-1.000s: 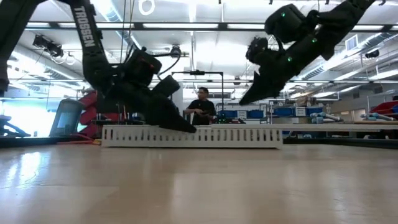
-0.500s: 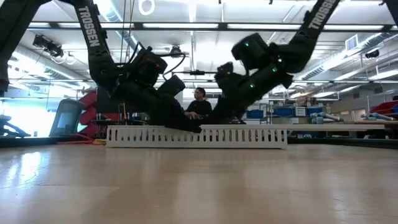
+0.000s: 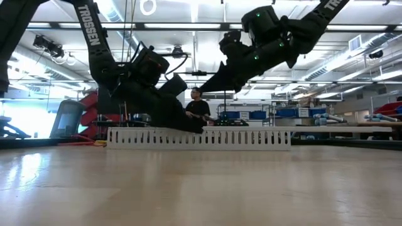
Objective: Ziptie cables
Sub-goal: Close the white cable duct
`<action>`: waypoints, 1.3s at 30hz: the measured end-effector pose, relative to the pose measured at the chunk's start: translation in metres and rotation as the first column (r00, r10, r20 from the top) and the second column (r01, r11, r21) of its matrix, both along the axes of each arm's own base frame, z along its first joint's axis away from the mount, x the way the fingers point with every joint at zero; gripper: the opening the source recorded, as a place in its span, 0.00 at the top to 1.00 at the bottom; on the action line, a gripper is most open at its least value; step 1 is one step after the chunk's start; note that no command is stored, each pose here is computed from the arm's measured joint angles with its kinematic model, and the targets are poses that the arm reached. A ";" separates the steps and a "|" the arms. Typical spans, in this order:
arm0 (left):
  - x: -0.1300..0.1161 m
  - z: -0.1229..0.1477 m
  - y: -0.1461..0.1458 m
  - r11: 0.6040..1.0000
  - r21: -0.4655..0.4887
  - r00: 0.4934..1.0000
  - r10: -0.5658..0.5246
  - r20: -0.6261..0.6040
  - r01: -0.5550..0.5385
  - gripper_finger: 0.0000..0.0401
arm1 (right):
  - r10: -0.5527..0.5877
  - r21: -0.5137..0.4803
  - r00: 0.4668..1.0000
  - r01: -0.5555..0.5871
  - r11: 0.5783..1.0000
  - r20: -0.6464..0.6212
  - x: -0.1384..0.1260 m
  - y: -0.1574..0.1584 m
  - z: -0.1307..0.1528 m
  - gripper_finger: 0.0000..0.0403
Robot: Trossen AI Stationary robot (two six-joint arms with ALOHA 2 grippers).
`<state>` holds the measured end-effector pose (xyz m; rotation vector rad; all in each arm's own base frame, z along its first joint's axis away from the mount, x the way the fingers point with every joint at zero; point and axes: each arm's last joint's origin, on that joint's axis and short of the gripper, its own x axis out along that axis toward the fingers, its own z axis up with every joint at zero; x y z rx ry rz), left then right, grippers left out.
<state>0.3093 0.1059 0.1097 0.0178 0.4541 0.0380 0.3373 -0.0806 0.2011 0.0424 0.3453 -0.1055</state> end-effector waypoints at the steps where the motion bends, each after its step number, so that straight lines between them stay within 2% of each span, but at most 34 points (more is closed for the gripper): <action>1: 0.000 0.001 -0.001 1.000 -0.004 1.000 -0.005 0.002 0.005 0.31 | 0.000 0.000 1.000 0.000 1.000 0.001 0.000 0.000 0.001 1.00; 6: -0.005 0.020 -0.001 0.999 0.023 1.000 -0.023 0.021 0.023 0.31 | -0.023 0.008 0.999 0.023 1.000 0.029 -0.001 -0.001 0.007 1.00; 13: -0.021 0.038 -0.004 0.998 0.045 0.997 -0.044 -0.058 0.046 0.31 | -0.040 0.027 0.999 0.039 0.999 0.011 -0.002 0.000 0.005 1.00; 17: -0.036 0.028 -0.010 0.998 0.036 0.996 -0.040 -0.082 0.043 0.31 | -0.043 0.034 0.999 0.042 0.999 0.004 -0.002 0.000 0.004 1.00; 23: -0.053 0.015 -0.016 1.000 0.019 1.000 -0.007 -0.025 0.008 0.31 | -0.045 0.045 0.999 0.046 0.998 -0.008 -0.002 0.001 0.003 1.00; 31: -0.058 0.012 -0.014 0.990 0.094 0.994 0.107 -0.017 -0.105 0.31 | -0.048 0.057 0.999 0.049 0.997 -0.006 -0.002 0.001 0.003 1.00; 39: -0.058 0.007 -0.014 0.991 0.106 0.996 0.082 -0.035 -0.078 0.31 | -0.042 0.063 0.999 0.043 0.997 -0.006 -0.002 0.004 0.003 1.00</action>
